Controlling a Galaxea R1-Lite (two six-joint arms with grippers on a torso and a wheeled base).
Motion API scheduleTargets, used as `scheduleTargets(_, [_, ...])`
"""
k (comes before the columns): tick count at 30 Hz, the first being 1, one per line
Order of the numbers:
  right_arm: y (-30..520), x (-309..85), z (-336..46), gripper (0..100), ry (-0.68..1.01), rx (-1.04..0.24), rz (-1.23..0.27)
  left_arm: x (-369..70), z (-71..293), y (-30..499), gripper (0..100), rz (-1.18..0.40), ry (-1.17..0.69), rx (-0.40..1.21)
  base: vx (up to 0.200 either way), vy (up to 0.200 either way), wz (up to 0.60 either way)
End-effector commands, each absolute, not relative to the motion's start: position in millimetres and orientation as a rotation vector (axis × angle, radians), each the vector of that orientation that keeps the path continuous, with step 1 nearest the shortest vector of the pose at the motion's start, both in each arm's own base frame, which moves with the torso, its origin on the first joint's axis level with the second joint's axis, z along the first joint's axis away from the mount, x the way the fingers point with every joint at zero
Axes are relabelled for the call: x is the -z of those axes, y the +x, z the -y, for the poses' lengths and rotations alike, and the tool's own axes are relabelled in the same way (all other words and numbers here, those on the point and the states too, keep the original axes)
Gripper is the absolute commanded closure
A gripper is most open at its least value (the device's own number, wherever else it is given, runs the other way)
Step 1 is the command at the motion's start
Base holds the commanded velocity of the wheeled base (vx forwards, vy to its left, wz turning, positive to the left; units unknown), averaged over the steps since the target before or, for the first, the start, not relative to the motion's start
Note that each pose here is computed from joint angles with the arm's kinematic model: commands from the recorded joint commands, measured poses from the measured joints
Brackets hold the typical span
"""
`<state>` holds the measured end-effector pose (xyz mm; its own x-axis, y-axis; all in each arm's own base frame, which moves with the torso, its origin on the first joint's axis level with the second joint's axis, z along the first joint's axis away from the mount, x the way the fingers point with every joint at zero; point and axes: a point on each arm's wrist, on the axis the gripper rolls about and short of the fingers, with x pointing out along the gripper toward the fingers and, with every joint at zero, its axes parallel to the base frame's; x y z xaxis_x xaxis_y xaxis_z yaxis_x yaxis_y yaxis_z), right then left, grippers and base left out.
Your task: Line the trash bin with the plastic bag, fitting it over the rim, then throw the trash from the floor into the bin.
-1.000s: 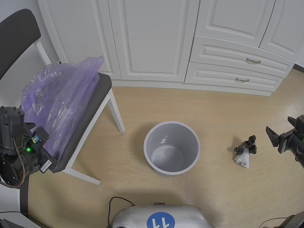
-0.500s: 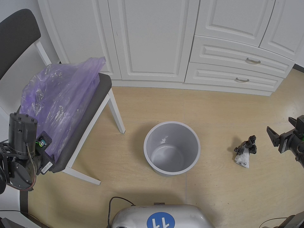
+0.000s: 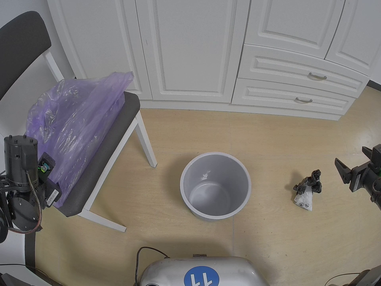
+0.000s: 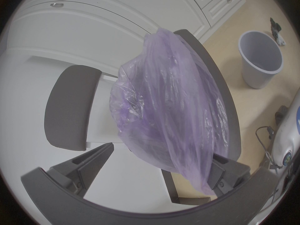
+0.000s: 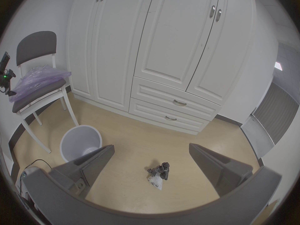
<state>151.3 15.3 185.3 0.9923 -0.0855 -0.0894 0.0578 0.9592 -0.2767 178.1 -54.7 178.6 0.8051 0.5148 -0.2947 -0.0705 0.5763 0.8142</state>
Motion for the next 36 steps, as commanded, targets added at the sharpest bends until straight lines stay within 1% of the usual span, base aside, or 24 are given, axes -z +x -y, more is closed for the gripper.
scheduleTargets(1, [150, -186, -15, 0, -0.277, 0.073, -0.094, -170, 54, 178, 0, -0.582, 0.918, -0.358, 0.0, 0.0, 0.0])
scheduleTargets(11, [149, -186, -15, 0, -0.276, 0.075, -0.092, -162, 53, 187, 0, -0.622, 0.924, -0.37, 0.0, 0.0, 0.0])
scheduleTargets(12, [149, -187, -15, 0, -0.275, 0.075, -0.091, -161, 52, 189, 100, -0.63, 0.925, -0.374, 0.0, 0.0, 0.0])
scheduleTargets(30, [149, -185, -15, 0, -0.275, 0.074, -0.095, -154, 53, 191, 100, -0.556, 0.878, -0.378, 0.0, 0.0, 0.0])
scheduleTargets(36, [144, -182, -15, 0, -0.272, -0.004, -0.09, -162, 54, 185, 100, -0.466, 0.827, -0.337, 0.0, 0.0, 0.0])
